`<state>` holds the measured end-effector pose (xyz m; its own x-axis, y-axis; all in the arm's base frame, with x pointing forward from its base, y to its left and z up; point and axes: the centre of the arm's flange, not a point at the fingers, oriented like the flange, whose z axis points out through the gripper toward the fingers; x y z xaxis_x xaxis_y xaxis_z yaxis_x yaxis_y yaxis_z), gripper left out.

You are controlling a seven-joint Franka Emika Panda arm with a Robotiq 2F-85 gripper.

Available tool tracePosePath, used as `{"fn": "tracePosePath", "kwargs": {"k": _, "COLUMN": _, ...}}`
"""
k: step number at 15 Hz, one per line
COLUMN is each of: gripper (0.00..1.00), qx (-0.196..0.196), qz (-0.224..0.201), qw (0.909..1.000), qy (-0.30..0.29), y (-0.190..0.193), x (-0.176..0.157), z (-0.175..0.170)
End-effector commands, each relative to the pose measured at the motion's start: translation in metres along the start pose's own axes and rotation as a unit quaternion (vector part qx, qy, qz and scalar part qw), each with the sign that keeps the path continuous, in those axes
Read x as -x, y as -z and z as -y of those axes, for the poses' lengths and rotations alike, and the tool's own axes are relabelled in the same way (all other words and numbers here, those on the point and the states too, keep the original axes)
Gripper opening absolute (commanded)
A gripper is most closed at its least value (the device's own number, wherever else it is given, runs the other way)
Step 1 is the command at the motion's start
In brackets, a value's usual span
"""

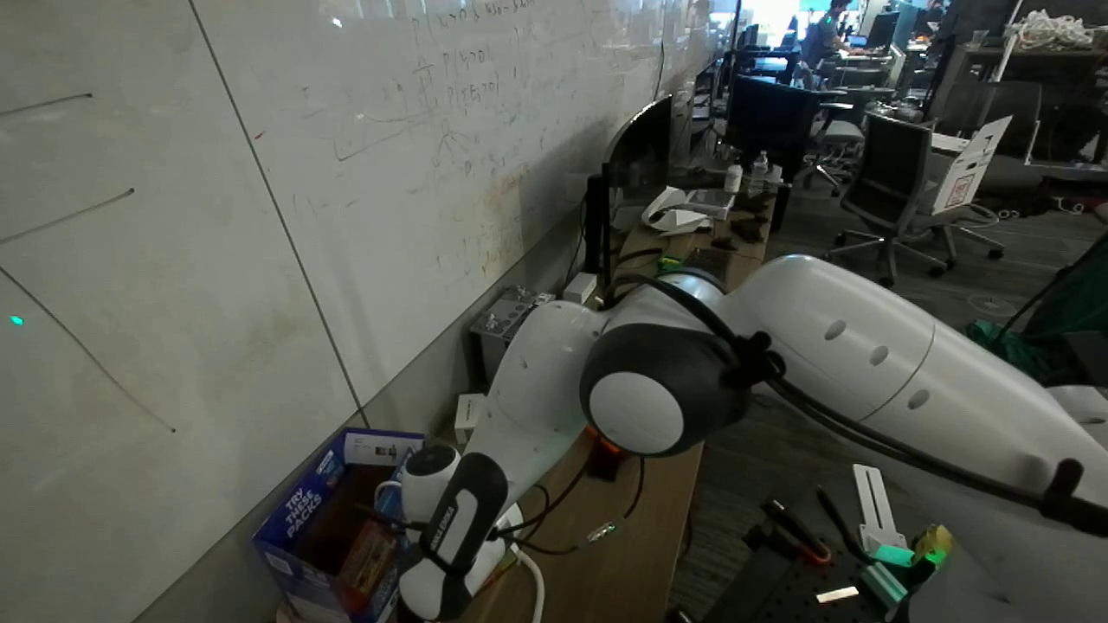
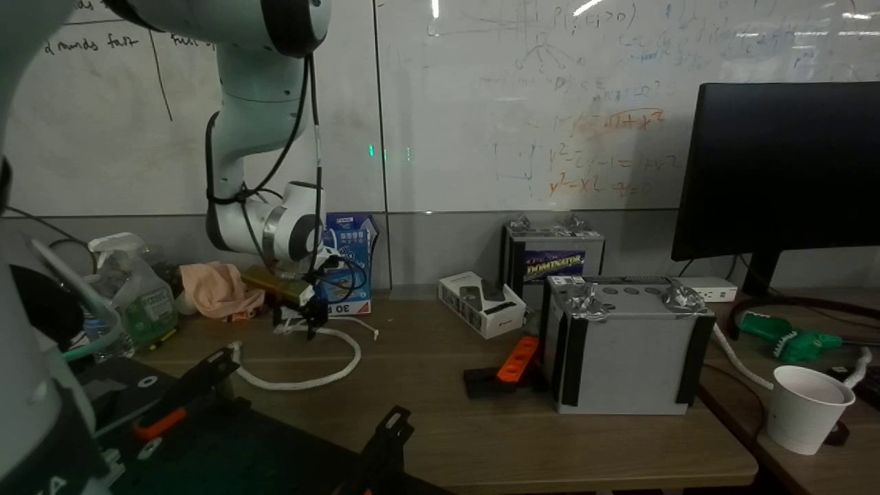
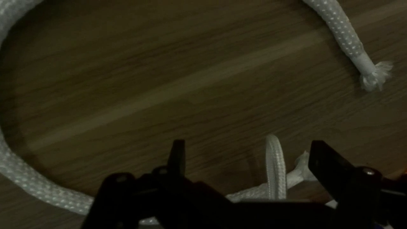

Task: Put the ropes inside the box

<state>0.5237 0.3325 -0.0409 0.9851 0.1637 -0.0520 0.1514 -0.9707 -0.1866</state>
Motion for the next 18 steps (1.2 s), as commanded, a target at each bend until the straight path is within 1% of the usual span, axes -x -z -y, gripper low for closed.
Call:
{"fn": "tracePosePath", "kwargs": {"k": 1, "gripper": 1.00, "qx": 0.003, "qz": 0.002, "qw": 1.0000, "qy": -0.003, "y": -0.0043, "x": -0.0085, "z": 0.0054}}
{"fn": "tracePosePath", "kwargs": {"k": 5, "gripper": 1.00, "qx": 0.005, "qz": 0.003, "qw": 1.0000, "qy": -0.004, "y": -0.0070, "x": -0.0098, "z": 0.0039}}
{"fn": "tracePosePath", "kwargs": {"k": 6, "gripper": 0.80, "qx": 0.005, "qz": 0.002, "qw": 1.0000, "qy": -0.004, "y": -0.0068, "x": -0.0104, "z": 0.0035}}
{"fn": "tracePosePath", "kwargs": {"k": 7, "gripper": 0.74, "qx": 0.005, "qz": 0.001, "qw": 1.0000, "qy": -0.003, "y": -0.0063, "x": -0.0110, "z": 0.0035}}
{"fn": "tracePosePath", "kwargs": {"k": 11, "gripper": 0.42, "qx": 0.010, "qz": -0.003, "qw": 0.9999, "qy": -0.003, "y": -0.0043, "x": -0.0140, "z": 0.0037}}
{"fn": "tracePosePath", "kwargs": {"k": 12, "gripper": 0.36, "qx": 0.011, "qz": -0.003, "qw": 0.9999, "qy": -0.003, "y": -0.0041, "x": -0.0146, "z": 0.0035}}
{"fn": "tracePosePath", "kwargs": {"k": 13, "gripper": 0.27, "qx": 0.012, "qz": -0.003, "qw": 0.9999, "qy": -0.003, "y": -0.0039, "x": -0.0150, "z": 0.0034}}
{"fn": "tracePosePath", "kwargs": {"k": 15, "gripper": 0.13, "qx": 0.016, "qz": -0.002, "qw": 0.9999, "qy": -0.002, "y": -0.0038, "x": -0.0160, "z": 0.0033}}
{"fn": "tracePosePath", "kwargs": {"k": 16, "gripper": 0.08, "qx": 0.017, "qz": -0.001, "qw": 0.9998, "qy": -0.003, "y": -0.0030, "x": -0.0163, "z": 0.0036}}
{"fn": "tracePosePath", "kwargs": {"k": 18, "gripper": 0.03, "qx": 0.025, "qz": 0.006, "qw": 0.9997, "qy": -0.003, "y": -0.0013, "x": -0.0171, "z": 0.0037}}
